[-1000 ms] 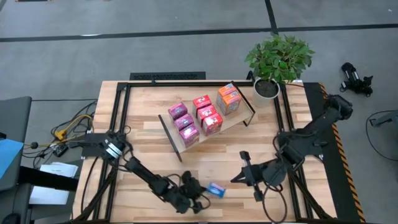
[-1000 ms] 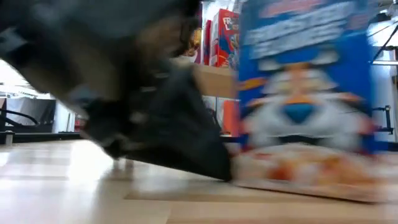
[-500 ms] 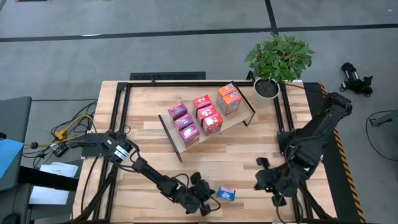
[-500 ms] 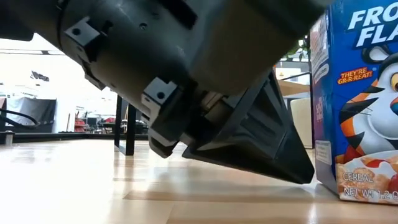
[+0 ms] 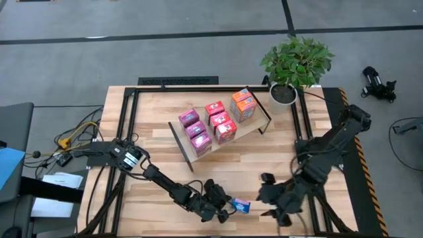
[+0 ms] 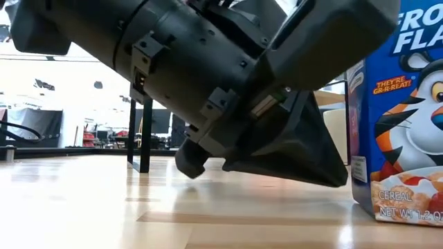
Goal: Stack cereal on shelf
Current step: Put the blue cereal box aligned with the other orange cereal boxes on the shelf
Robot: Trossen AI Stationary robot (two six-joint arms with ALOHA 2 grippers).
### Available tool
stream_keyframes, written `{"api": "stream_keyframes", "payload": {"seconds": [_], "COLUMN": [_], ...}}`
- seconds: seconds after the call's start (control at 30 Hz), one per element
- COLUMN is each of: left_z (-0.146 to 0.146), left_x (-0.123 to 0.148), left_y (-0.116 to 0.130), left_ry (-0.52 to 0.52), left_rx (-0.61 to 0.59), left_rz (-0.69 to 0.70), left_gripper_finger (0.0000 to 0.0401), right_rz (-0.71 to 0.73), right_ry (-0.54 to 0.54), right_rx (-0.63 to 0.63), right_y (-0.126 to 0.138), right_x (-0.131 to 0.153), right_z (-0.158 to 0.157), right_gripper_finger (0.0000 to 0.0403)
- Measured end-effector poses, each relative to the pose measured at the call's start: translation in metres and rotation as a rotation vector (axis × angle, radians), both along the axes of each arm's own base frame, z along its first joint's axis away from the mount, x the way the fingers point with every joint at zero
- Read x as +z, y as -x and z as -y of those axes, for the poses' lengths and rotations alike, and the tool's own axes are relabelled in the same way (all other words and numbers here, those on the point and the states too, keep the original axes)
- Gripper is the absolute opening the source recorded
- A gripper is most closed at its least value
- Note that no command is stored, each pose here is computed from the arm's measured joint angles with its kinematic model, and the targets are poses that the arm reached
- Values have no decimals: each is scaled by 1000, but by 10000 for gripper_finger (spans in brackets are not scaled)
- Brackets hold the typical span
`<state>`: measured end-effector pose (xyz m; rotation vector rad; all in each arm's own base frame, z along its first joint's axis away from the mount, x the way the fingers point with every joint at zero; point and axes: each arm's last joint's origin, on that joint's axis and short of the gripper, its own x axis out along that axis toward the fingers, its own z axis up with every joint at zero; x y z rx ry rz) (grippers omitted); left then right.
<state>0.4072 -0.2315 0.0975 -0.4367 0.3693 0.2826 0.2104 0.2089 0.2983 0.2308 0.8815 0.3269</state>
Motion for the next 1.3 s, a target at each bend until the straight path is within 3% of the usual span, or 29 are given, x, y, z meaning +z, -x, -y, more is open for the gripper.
{"api": "stream_keyframes", "payload": {"seconds": [0.13,0.43,0.73,1.03,1.3], "left_z": [2,11,14,16,17], "left_x": [0,3,5,6,7], "left_y": [1,4,6,7,7], "left_ry": [12,12,10,7,4], "left_rx": [1,-6,23,38,36], "left_rz": [7,45,74,91,98], "left_gripper_finger": [0,0,0,0,0], "right_rz": [-24,-113,-201,-192,-176], "right_ry": [33,111,235,271,276], "right_rx": [-30,-33,-54,-147,-147], "right_y": [-20,-51,-67,-73,-72], "right_x": [-10,-43,-45,-19,-21], "right_z": [-6,-30,-44,-45,-51], "right_gripper_finger": [311,308,308,308,308]}}
